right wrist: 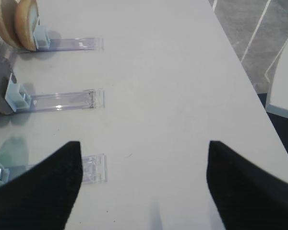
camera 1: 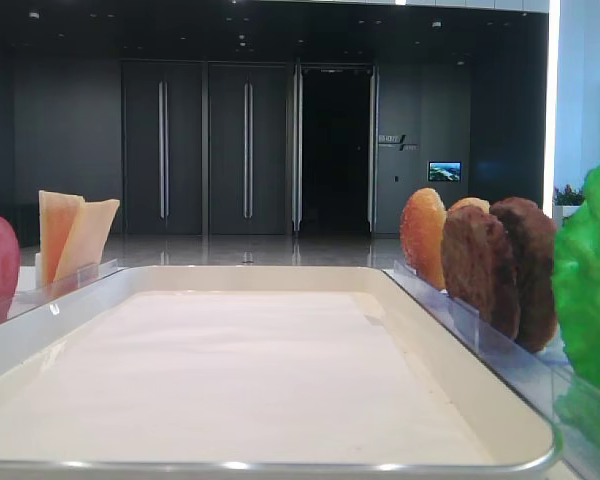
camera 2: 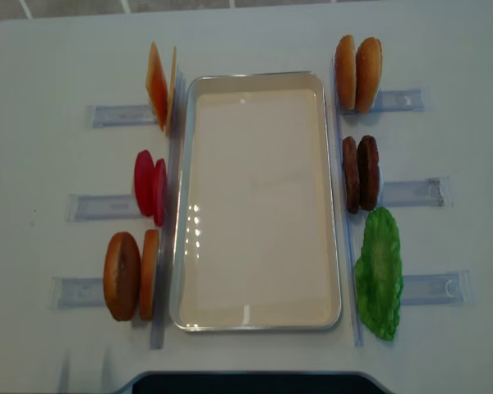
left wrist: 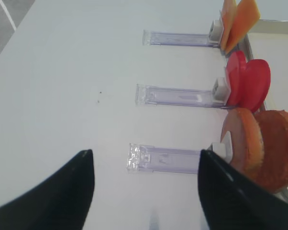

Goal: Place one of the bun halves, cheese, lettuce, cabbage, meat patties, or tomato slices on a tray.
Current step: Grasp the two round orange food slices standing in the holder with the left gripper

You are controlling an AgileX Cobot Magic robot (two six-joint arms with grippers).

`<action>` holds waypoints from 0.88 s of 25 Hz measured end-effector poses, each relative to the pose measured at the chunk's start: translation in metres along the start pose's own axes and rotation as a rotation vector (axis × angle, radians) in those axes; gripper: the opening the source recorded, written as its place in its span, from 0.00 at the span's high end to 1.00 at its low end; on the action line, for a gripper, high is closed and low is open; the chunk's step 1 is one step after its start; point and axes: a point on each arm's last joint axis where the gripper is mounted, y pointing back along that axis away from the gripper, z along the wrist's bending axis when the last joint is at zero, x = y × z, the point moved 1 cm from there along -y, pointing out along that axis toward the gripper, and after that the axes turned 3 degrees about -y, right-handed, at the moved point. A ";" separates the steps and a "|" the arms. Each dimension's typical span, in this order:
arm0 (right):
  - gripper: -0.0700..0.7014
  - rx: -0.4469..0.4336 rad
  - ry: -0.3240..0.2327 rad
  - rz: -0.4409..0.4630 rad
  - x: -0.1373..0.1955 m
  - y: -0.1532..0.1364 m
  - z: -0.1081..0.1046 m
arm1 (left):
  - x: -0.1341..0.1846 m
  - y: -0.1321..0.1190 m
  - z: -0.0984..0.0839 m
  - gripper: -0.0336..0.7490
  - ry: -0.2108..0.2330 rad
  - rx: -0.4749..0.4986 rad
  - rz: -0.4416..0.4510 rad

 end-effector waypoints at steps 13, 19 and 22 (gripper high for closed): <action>0.21 0.000 0.000 0.000 0.000 0.000 0.000 | 0.000 0.000 0.000 0.30 0.000 0.000 0.000; 0.21 0.000 0.000 0.000 0.000 0.000 0.000 | 0.000 0.000 0.000 0.30 0.000 0.000 0.000; 0.21 0.000 0.000 0.000 0.000 0.000 0.000 | 0.000 0.000 0.001 0.30 -0.003 -0.005 0.000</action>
